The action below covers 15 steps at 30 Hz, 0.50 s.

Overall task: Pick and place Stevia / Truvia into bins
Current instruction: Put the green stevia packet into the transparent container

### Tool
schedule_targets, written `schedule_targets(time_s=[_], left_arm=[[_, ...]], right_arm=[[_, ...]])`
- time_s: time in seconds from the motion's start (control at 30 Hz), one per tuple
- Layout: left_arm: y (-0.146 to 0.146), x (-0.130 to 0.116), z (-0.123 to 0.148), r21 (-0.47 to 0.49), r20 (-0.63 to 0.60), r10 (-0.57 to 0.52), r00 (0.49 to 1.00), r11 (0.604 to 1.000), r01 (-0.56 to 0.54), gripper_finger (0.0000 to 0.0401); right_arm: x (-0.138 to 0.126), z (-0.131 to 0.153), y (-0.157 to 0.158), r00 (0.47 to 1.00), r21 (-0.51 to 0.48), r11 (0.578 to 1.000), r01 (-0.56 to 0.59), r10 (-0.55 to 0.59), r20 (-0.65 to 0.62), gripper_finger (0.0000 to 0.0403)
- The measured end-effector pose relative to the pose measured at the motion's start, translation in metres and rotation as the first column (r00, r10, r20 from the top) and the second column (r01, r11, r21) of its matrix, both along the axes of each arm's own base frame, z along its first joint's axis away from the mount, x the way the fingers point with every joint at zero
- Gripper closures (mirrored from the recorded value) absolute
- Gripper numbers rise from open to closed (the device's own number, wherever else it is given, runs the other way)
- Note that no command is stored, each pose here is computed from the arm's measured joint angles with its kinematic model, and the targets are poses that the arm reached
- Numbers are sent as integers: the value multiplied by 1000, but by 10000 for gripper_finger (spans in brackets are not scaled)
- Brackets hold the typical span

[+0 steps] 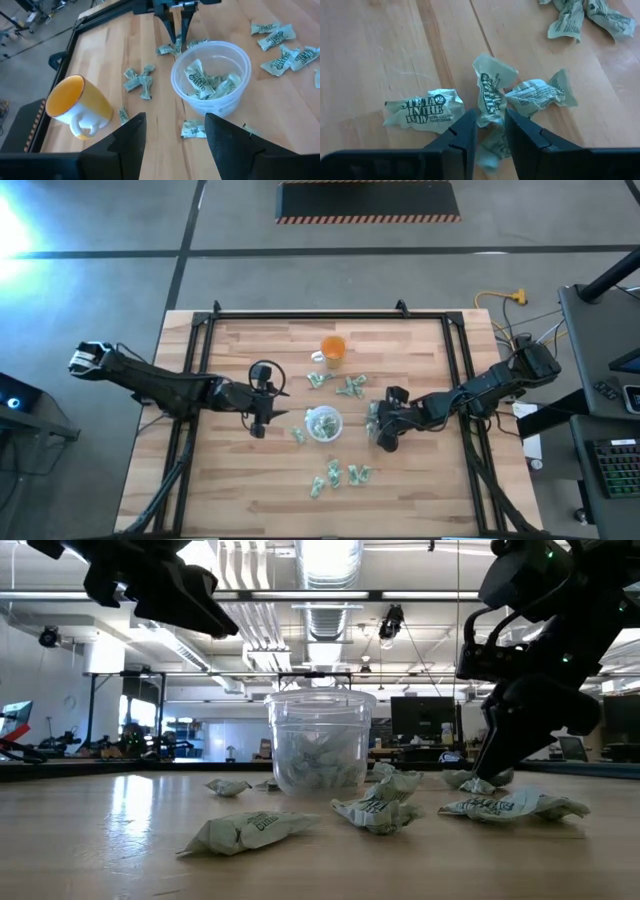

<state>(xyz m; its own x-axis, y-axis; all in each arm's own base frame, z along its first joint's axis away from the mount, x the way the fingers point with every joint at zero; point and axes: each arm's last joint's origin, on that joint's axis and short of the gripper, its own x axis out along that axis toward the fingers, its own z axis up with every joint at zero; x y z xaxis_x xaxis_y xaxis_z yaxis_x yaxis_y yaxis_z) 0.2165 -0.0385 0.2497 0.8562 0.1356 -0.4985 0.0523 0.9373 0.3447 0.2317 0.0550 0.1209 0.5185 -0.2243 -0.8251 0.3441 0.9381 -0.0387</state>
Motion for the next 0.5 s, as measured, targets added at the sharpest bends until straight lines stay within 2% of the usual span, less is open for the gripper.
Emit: schedule_targets(time_s=[0.23,0.5], left_arm=[[0,0,-7,9,-23,5,1000,1000,-5,215],[2,-6,-18,28,-107,8,994,1000,-5,215]], right_arm=[[0,0,0,1000,-18,999,-28,28,-2,387],[6,5,1,997,-56,997,-56,59,56,394]])
